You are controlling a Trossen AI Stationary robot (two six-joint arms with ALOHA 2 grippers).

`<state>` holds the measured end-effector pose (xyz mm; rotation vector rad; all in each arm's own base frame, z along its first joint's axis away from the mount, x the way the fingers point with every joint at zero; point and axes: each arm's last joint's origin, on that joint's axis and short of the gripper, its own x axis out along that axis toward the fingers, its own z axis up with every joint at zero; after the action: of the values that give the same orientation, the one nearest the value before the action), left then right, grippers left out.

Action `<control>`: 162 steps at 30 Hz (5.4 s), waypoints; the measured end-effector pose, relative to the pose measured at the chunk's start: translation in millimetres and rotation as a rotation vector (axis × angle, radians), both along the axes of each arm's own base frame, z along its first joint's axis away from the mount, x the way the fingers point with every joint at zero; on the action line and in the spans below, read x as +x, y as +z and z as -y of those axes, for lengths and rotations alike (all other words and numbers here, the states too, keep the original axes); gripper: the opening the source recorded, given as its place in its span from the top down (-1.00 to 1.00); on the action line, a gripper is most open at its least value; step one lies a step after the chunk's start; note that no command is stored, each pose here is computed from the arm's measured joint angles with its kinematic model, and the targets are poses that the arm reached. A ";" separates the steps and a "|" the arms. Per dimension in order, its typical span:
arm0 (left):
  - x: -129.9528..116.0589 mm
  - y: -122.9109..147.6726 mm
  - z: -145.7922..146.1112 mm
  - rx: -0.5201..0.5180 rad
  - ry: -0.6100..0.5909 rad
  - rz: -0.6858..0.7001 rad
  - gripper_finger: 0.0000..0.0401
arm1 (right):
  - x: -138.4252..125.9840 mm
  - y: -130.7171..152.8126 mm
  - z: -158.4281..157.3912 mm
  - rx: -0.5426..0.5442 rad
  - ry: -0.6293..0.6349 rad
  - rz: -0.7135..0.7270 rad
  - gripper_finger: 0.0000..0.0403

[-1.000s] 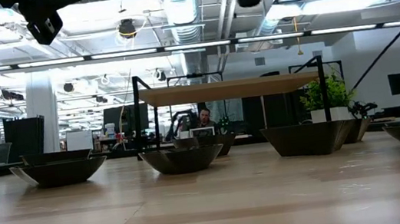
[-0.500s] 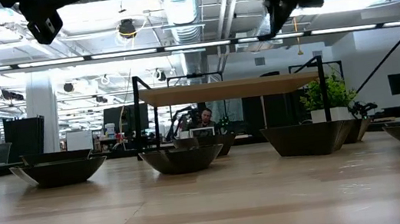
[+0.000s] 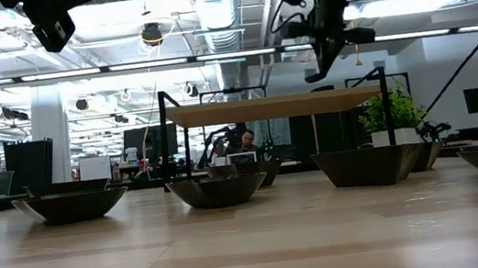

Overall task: Pick & Place Mini shaped plates
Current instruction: Stack the drop-shaped plate on top of the other drop-shaped plates on the shelf, then put the leaf-shaped plate on the shelf

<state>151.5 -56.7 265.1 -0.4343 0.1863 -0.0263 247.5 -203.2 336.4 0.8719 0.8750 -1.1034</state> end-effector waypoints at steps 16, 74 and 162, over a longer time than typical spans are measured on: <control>0.0 0.1 0.0 -0.001 0.000 0.001 0.28 | -6.8 -8.6 8.9 0.044 -0.043 -0.006 1.00; 0.3 2.0 0.1 -0.009 0.000 0.019 0.28 | -4.4 -12.9 9.2 0.036 -0.056 0.003 1.00; 0.7 5.1 0.3 -0.023 -0.001 0.048 0.28 | -43.0 6.7 -368.6 0.170 0.303 -0.057 1.00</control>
<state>152.2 -57.0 270.1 -0.4556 0.1385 -0.0396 204.6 165.4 343.1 0.8177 1.1202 -0.8022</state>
